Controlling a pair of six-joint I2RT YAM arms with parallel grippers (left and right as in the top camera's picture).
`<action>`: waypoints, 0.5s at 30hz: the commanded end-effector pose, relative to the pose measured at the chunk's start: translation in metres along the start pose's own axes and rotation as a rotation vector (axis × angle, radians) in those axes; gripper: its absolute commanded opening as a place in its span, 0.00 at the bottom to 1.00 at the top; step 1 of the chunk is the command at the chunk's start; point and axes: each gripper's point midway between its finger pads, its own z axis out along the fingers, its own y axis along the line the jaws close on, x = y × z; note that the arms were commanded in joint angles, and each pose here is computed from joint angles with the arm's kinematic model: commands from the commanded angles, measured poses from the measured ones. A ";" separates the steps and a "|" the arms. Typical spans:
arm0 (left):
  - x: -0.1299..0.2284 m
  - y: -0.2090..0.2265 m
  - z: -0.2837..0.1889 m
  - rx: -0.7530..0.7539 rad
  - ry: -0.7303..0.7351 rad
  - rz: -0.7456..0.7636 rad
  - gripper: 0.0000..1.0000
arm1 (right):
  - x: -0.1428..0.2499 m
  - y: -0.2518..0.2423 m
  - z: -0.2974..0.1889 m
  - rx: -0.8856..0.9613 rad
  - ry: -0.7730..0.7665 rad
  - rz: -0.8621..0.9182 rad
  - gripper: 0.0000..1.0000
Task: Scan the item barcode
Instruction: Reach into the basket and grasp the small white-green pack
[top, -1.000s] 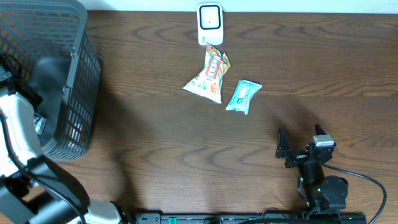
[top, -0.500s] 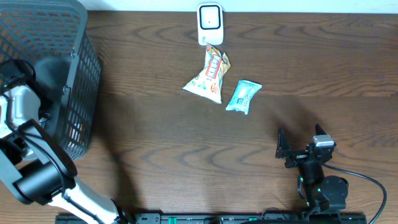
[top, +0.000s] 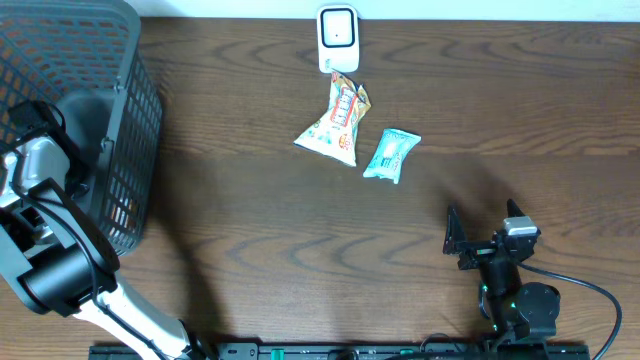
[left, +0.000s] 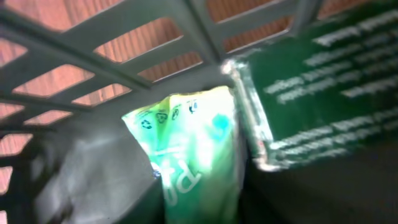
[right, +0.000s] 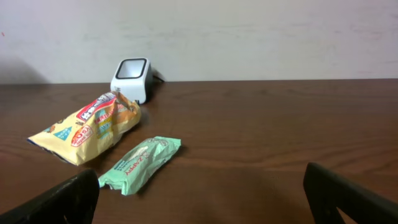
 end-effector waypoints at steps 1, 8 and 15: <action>0.014 0.000 0.003 0.014 0.057 0.016 0.08 | 0.000 -0.001 0.000 0.007 0.000 -0.012 0.99; -0.020 0.013 -0.056 0.079 -0.058 -0.044 0.08 | 0.000 -0.001 0.000 0.007 0.000 -0.012 0.99; -0.058 0.034 -0.173 0.320 -0.261 -0.169 0.07 | 0.000 -0.001 0.000 0.007 0.000 -0.012 0.99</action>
